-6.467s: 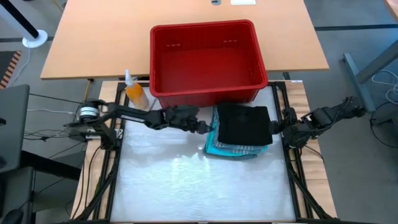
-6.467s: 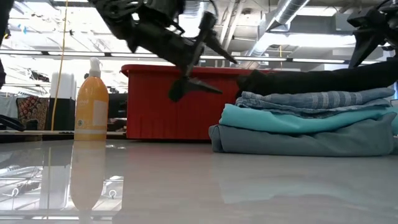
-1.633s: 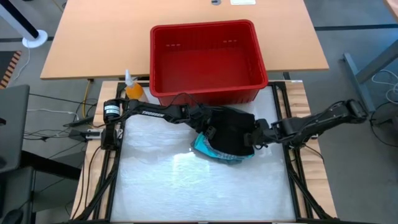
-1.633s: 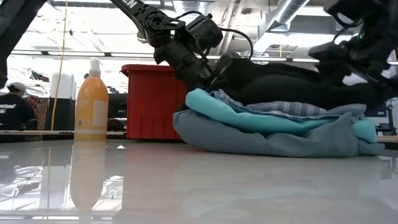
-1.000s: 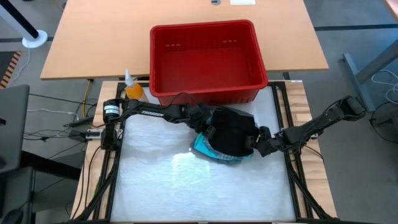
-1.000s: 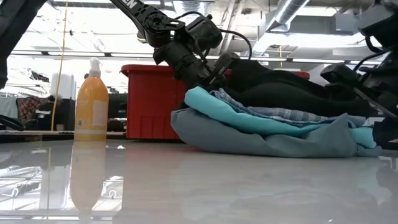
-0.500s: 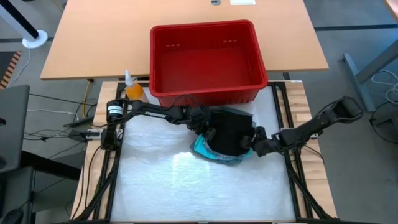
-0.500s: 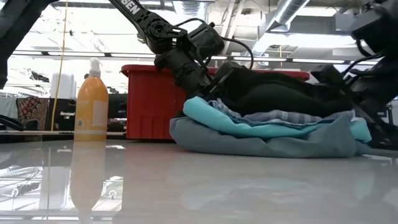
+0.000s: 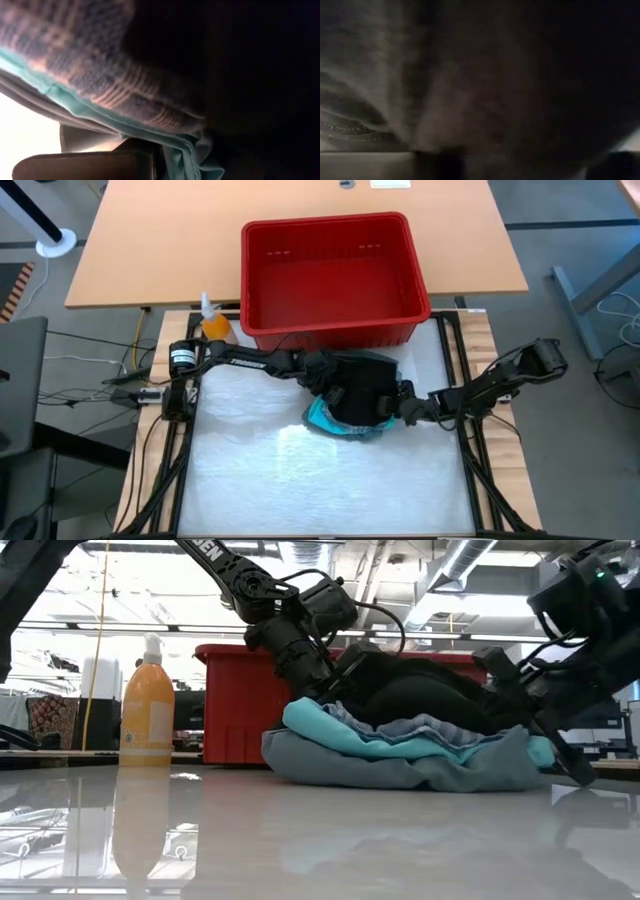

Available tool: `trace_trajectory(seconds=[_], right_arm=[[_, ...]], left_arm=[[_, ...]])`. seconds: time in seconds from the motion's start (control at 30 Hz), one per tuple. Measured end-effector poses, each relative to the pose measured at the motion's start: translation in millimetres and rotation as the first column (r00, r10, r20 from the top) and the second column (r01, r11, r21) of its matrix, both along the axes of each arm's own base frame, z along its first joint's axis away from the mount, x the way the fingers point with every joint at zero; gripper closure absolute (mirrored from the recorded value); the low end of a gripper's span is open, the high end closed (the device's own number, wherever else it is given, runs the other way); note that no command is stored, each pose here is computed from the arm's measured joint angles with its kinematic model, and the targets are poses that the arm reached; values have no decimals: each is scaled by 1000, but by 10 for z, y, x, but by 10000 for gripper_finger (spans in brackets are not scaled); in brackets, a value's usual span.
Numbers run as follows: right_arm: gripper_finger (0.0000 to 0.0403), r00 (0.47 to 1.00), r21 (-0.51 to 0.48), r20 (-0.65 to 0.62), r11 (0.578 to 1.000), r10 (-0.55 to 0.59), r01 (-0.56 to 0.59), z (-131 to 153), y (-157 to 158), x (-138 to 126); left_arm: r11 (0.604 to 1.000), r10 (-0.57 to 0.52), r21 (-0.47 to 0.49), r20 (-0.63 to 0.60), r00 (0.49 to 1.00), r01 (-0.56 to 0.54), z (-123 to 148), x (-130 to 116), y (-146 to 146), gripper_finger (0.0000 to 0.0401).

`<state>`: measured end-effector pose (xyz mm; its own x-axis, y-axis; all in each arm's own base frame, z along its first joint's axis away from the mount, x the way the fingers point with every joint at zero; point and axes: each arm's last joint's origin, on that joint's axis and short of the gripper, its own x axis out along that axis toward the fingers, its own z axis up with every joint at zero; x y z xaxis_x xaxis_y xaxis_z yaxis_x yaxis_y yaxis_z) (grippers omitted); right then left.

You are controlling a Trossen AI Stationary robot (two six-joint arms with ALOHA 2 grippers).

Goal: Fold Laundry from Bin
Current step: Put the folded clothes into the red bin

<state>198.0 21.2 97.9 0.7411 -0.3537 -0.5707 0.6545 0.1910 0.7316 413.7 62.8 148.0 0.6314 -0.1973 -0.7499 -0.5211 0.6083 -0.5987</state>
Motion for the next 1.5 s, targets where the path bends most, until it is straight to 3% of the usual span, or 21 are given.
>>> trace_trajectory(seconds=[0.13,0.37,0.47,0.73,0.9,1.13,1.3,1.5], right_arm=[[229,1000,-21,3,999,28,-28,56,-18,16],[229,992,-63,104,996,70,-63,335,-33,-35],[232,984,-87,163,995,70,-56,539,-40,-50],[233,980,-208,159,975,117,-82,1200,-95,-63],[233,973,-315,173,945,154,-94,1711,-138,-57],[242,960,-473,211,879,184,-65,2541,-240,-26],[243,972,-558,177,829,152,-29,2872,-543,111],[243,983,-584,100,809,151,-65,3013,-1297,362]], left_arm=[[999,-32,32,28,999,31,28,8,2,339],[995,-52,88,126,991,41,372,-60,58,339],[994,-60,102,179,982,42,582,-113,72,339],[993,-47,121,306,951,10,1042,-242,55,339],[990,-27,137,430,902,-36,1445,-383,39,339],[971,11,181,624,781,-159,2049,-667,28,339],[935,79,200,688,721,-293,2297,-826,237,339],[877,161,228,690,706,-423,2474,-1008,723,339]])
